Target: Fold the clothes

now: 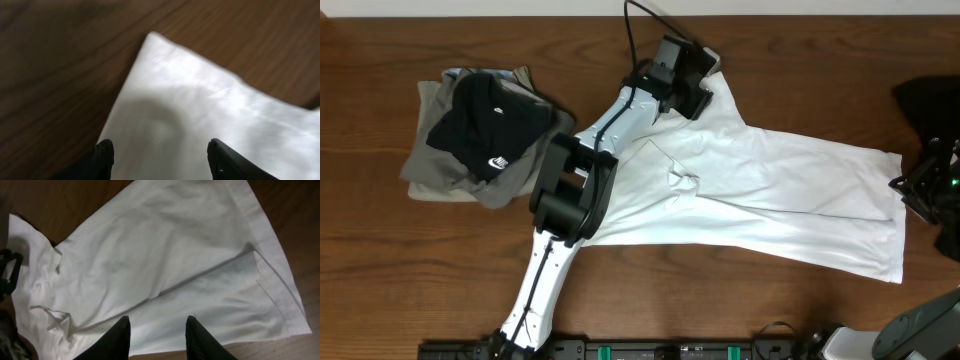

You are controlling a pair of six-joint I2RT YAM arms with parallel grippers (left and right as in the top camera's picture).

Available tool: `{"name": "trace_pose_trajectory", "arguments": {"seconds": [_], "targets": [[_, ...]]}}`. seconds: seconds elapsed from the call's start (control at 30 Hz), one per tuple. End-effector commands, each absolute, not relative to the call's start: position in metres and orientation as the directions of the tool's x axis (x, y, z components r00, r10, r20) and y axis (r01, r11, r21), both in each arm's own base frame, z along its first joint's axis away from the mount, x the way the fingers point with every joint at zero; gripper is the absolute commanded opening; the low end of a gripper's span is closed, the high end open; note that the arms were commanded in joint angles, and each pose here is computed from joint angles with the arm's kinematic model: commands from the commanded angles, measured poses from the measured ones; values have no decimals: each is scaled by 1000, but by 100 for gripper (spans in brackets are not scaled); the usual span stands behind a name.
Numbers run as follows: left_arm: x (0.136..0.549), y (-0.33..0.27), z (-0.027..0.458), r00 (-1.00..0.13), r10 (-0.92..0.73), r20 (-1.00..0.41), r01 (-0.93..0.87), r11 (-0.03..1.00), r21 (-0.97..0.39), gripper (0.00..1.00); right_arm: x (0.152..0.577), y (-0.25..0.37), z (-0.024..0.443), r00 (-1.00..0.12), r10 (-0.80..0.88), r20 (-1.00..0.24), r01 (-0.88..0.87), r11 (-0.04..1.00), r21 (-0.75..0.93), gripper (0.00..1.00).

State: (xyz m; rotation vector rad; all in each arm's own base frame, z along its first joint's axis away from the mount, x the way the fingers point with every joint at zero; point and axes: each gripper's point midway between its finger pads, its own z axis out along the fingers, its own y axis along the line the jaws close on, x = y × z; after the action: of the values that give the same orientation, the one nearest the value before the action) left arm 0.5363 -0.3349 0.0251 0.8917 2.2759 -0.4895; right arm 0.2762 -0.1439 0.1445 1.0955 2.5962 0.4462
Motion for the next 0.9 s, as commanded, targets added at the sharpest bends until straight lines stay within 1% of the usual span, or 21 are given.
{"name": "trace_pose_trajectory", "arguments": {"seconds": [0.0,0.07,0.17,0.23,0.27,0.37,0.47,0.53,0.63,0.73,0.87], "targets": [[551,-326,23,-518,504,-691,715,699,-25,61,277,-140,151,-682,716,-149,622,674,399,34],[554,-323,20,-504,515,-694,721,692,-10,61,275,-138,150,-683,718,-134,628,671,395,34],[556,-319,10,-517,513,-685,716,698,-17,60,268,-133,149,-695,712,-105,629,672,391,33],[553,-318,4,-527,518,-674,717,697,-26,55,264,-131,148,-708,700,-93,623,682,383,33],[551,-318,2,-533,519,-669,720,694,-35,51,261,-131,147,-708,700,-86,630,683,371,32],[542,-323,-1,-542,520,-660,739,669,-79,32,258,-131,145,-709,701,-75,638,683,356,33],[534,-322,-5,-564,527,-636,740,665,-105,6,257,-131,145,-709,702,-74,639,682,356,32],[530,-320,-4,-577,533,-619,737,666,-113,6,257,-131,145,-709,702,-72,639,682,355,32],[530,-317,16,-563,536,-629,742,663,-100,6,257,-131,145,-709,701,-72,639,682,355,33],[537,-310,52,-541,517,-663,734,676,-71,6,258,-132,146,-709,701,-78,637,684,356,32],[548,-289,101,-519,499,-694,691,723,3,6,258,-132,146,-709,701,-79,637,684,356,32]]}}
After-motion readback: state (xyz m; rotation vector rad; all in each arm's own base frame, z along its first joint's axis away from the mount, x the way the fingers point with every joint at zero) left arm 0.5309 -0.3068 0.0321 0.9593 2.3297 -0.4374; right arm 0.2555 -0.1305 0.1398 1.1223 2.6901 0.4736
